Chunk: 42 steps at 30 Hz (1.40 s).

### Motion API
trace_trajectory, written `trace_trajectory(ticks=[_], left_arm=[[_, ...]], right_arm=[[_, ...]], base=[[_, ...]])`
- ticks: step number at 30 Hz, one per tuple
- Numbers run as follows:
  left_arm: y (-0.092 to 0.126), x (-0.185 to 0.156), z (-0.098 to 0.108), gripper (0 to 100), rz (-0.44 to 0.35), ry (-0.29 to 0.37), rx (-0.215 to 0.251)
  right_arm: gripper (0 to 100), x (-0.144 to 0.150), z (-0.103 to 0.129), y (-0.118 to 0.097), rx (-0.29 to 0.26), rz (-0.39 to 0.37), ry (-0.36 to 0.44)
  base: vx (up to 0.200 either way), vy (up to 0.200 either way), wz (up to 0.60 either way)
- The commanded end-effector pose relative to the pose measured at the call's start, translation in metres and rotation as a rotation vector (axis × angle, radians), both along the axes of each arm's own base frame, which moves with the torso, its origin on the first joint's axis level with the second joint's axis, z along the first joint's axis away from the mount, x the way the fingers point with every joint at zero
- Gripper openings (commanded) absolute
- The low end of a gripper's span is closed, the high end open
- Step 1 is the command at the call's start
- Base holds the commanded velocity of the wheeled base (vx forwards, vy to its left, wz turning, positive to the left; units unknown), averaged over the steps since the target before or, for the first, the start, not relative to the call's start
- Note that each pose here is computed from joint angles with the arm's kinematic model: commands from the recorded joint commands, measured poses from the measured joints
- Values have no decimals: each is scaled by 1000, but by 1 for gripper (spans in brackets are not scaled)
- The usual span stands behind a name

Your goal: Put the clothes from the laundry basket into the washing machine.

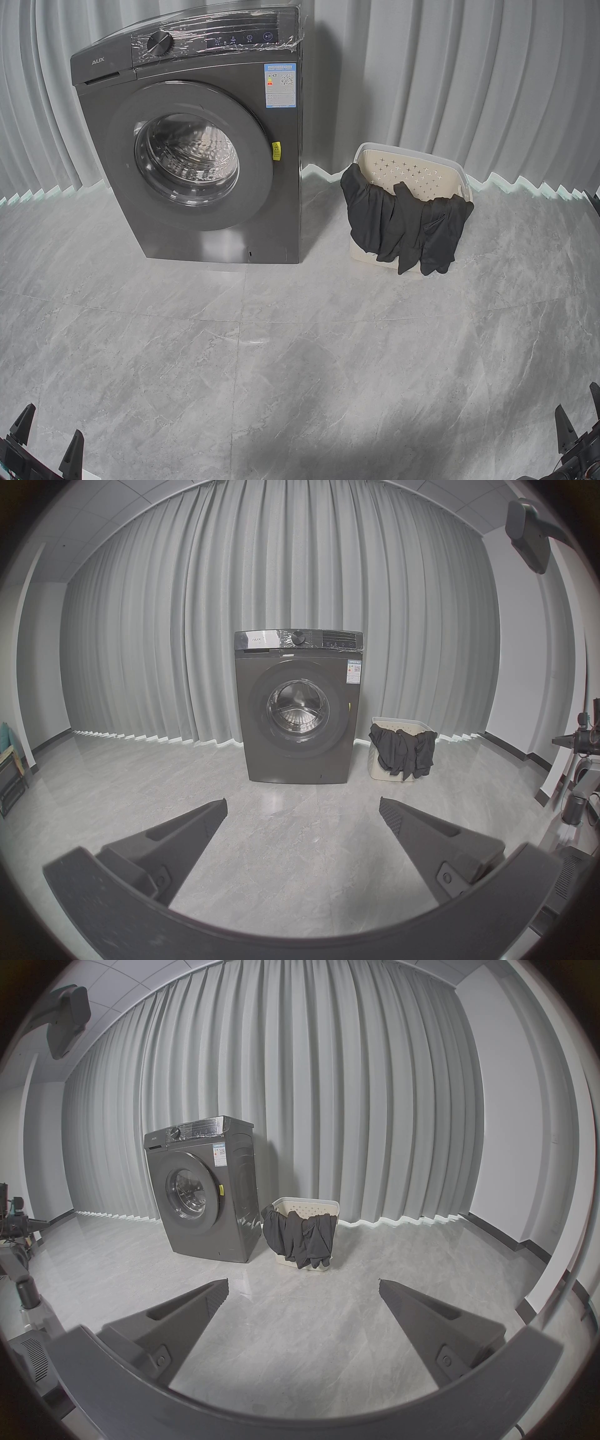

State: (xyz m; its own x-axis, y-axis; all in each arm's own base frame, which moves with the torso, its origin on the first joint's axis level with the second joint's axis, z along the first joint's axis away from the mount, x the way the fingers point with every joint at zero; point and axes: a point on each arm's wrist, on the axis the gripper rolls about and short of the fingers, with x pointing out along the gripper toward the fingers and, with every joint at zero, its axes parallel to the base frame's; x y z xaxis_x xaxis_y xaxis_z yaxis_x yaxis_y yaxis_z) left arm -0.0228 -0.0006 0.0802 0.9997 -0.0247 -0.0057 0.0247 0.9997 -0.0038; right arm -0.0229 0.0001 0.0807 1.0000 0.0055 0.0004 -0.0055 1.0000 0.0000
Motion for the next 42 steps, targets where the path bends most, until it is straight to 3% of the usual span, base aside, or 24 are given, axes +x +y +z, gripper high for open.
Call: trace_trajectory(ticks=[1,5,42], left_arm=[[0,0,-5,100,0,0,-1],[0,0,-5,100,0,0,-3],[0,0,-5,100,5,1,-12]], right_arm=[[100,0,-5,0,0,1,2],[100,0,-5,0,0,4,0],[100,0,-5,0,0,4,0]], base=[[0,0,0],[0,0,0],[200,0,0]])
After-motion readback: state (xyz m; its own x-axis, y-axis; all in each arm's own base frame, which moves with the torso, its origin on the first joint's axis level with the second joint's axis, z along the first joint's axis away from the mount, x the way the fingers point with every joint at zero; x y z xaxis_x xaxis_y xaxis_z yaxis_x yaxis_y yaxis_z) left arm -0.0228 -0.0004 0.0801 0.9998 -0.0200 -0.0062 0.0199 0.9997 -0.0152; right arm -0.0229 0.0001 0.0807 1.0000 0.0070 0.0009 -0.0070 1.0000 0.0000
